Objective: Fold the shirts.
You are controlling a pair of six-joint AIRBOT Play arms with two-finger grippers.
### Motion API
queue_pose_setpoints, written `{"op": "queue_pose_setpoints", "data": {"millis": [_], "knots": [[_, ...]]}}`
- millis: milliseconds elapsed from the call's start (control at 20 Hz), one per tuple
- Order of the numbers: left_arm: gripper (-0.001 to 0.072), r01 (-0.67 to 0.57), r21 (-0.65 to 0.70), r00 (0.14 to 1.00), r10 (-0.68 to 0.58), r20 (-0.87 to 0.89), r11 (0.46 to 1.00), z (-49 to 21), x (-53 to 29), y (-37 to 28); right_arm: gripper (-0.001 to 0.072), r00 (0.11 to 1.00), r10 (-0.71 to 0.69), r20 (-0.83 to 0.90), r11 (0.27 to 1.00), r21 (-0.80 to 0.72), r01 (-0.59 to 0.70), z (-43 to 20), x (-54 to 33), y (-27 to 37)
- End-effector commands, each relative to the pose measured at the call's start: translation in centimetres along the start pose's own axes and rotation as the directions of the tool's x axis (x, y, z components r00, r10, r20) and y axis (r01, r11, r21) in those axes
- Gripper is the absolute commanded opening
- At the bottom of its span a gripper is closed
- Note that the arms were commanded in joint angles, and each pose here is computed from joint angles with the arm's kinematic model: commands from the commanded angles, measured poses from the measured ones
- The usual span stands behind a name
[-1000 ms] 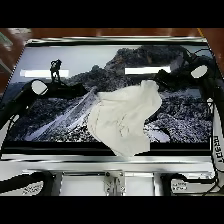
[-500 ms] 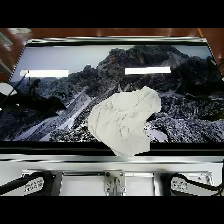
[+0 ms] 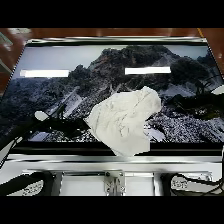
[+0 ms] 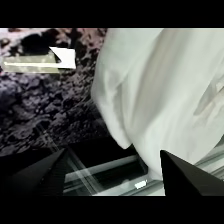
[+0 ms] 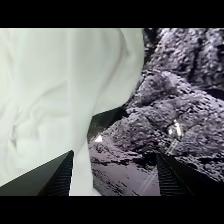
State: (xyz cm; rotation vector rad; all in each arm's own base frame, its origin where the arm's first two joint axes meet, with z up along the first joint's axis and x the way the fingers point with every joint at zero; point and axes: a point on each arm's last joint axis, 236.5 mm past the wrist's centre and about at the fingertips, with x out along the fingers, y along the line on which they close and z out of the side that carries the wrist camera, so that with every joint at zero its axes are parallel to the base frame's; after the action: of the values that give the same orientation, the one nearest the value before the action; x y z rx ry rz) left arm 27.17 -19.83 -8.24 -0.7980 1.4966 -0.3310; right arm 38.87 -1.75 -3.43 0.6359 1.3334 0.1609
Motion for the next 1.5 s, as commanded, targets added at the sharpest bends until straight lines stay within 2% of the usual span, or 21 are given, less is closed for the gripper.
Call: {"op": "queue_pose_setpoints", "data": {"millis": [0,50,200,250,400,500,550,750,800,850,900,950,1050,1100,1200,1300,1450], "knots": [[0.0639,0.019,-0.066,0.998,-0.015,0.062,0.998,0.9,2.5,-0.3,0.0635,0.999,0.053,-0.008,0.997,0.051,-0.052,0.4,1.9,0.2],[0.0589,0.024,-0.077,0.997,-0.018,0.077,0.997,1.3,3.0,-0.3,0.0635,0.998,0.059,-0.012,0.996,0.062,-0.059,0.4,2.3,0.0],[0.0589,-0.004,-0.099,0.996,0.013,0.09,0.995,1.9,4.1,0.7,0.0635,0.996,0.082,-0.025,0.992,0.097,-0.08,0.5,3.7,-0.3],[0.0563,-0.011,-0.109,0.996,0.021,0.086,0.994,1.9,4.4,1.1,0.0635,0.995,0.093,-0.029,0.99,0.108,-0.089,0.5,4.1,-0.3],[0.0238,-0.024,-0.118,0.994,0.036,0.104,0.993,2.4,4.7,1.7,0.0635,0.991,0.125,-0.042,0.985,0.129,-0.119,0.5,5.5,0.2],[0.0084,-0.025,-0.114,0.991,0.039,0.125,0.993,2.9,4.6,1.7,0.0635,0.992,0.115,-0.051,0.989,0.098,-0.109,0.4,7.1,1.1],[0.004,-0.024,-0.091,0.991,0.035,0.128,0.996,3.1,4.6,1.5,0.0635,0.994,0.104,-0.043,0.992,0.077,-0.1,0.6,8.1,1.7],[0.0039,0.004,0.015,0.982,-0.007,0.191,1.0,5.4,2.5,-1.2,0.063,0.997,0.074,0.02,0.995,0.059,-0.076,1.6,11.2,4.4],[0.0039,0.005,0.045,0.975,-0.015,0.222,0.999,6.4,1.4,-1.9,0.043,0.997,0.069,0.026,0.996,0.045,-0.07,1.6,11.6,4.9],[0.0038,0.01,0.072,0.966,-0.028,0.255,0.997,7.6,-0.1,-2.6,0.0091,0.997,0.069,0.038,0.997,0.035,-0.07,1.8,11.7,5.4],[0.0038,0.012,0.097,0.959,-0.039,0.282,0.995,8.6,-1.7,-3.3,0.0059,0.995,0.089,0.05,0.995,0.036,-0.091,2.1,11.6,6.3],[0.0038,0.004,0.133,0.948,-0.046,0.315,0.991,9.8,-3.8,-3.9,0.0059,0.992,0.104,0.069,0.994,0.007,-0.105,2.7,10.8,7.1],[0.0038,-0.024,0.211,0.921,-0.061,0.386,0.977,11.7,-9.3,-5.3,0.0059,0.983,0.125,0.136,0.983,-0.152,-0.104,4.4,7.2,9.4],[0.0038,-0.038,0.25,0.895,-0.079,0.44,0.967,12.7,-13.1,-6.5,0.0059,0.972,0.139,0.19,0.959,-0.272,-0.084,5.5,4.1,11.1],[0.0038,-0.077,0.342,0.812,-0.139,0.566,0.937,13.8,-21.5,-10.1,0.0059,0.93,0.197,0.309,0.86,-0.51,-0.013,6.7,-3.5,15.7],[0.0038,-0.139,0.462,0.66,-0.266,0.703,0.876,12.5,-32.3,-16.5,0.0059,0.85,0.267,0.454,0.773,-0.628,0.092,6.7,-12.7,20.6],[0.0038,-0.279,0.579,0.384,-0.463,0.799,0.766,6.0,-46.6,-25.5,0.0059,0.618,0.4,0.677,0.688,-0.667,0.286,4.1,-27.6,27.1]]}}
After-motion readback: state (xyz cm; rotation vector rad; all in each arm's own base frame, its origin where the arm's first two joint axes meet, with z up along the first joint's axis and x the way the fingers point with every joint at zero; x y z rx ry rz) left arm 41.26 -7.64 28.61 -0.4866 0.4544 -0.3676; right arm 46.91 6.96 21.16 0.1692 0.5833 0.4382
